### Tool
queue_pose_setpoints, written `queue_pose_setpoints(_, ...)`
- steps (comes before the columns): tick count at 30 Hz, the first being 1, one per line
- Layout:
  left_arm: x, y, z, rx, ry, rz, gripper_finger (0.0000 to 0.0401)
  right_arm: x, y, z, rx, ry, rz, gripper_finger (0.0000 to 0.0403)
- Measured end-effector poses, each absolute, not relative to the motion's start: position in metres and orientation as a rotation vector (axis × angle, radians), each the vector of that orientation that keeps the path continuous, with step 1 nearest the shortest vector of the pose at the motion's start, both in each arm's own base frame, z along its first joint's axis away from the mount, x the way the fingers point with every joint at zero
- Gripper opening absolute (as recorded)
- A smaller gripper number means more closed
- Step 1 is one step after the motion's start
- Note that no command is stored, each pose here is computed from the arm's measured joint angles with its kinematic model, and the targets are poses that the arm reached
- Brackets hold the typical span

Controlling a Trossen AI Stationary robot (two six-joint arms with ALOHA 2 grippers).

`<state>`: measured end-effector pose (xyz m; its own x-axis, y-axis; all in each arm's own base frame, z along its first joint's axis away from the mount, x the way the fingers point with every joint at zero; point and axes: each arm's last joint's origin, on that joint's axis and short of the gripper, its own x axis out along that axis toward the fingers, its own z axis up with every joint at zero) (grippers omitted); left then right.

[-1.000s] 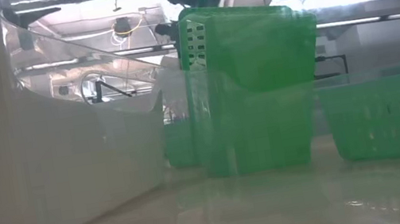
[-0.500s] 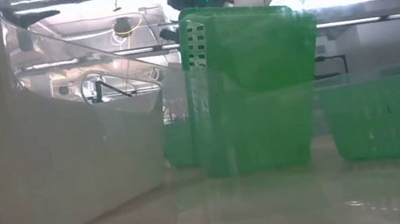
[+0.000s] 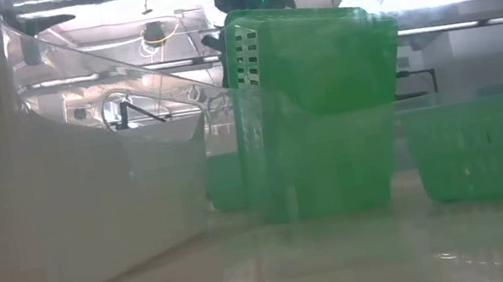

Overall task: Stack baskets on shelf by color
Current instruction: Put the bottom right transparent bin on the shelf

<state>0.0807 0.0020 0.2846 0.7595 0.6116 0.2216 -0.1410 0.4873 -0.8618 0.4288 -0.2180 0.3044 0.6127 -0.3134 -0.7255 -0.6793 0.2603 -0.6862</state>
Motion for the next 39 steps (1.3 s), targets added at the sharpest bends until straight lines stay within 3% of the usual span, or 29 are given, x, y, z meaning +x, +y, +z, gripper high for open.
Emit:
queue_pose_setpoints(4,0.081,0.002,0.285,-0.942,-0.549,0.495,0.0279,0.433,-0.223,0.312,-1.305,0.882,0.185,0.0144)
queue_pose_setpoints(7,0.081,0.002,0.285,-0.940,-0.549,0.497,0.0279,0.433,-0.220,0.331,-1.143,0.828,-0.018,0.0157)
queue_pose_setpoints(13,0.080,0.003,0.285,-0.960,-0.565,0.514,0.0279,0.406,-0.206,0.383,-0.364,0.747,-0.547,0.0161)
queue_pose_setpoints(17,0.079,0.004,0.285,-1.005,-0.593,0.543,0.0279,0.379,-0.195,0.387,0.241,0.754,-0.671,0.0157)
queue_pose_setpoints(19,0.079,0.004,0.285,-1.016,-0.598,0.545,0.0279,0.370,-0.191,0.379,0.431,0.829,-0.685,0.0157)
queue_pose_setpoints(22,0.079,0.004,0.285,-1.029,-0.605,0.545,0.0279,0.370,-0.184,0.359,0.554,0.926,-0.745,0.0163)
queue_pose_setpoints(31,0.079,0.004,0.285,-1.031,-0.607,0.545,0.0279,0.386,-0.181,0.293,0.814,0.915,-0.808,0.0201)
queue_pose_setpoints(39,0.079,0.004,0.285,-1.031,-0.606,0.545,0.0279,0.390,-0.185,0.276,0.884,0.848,-0.837,0.0225)
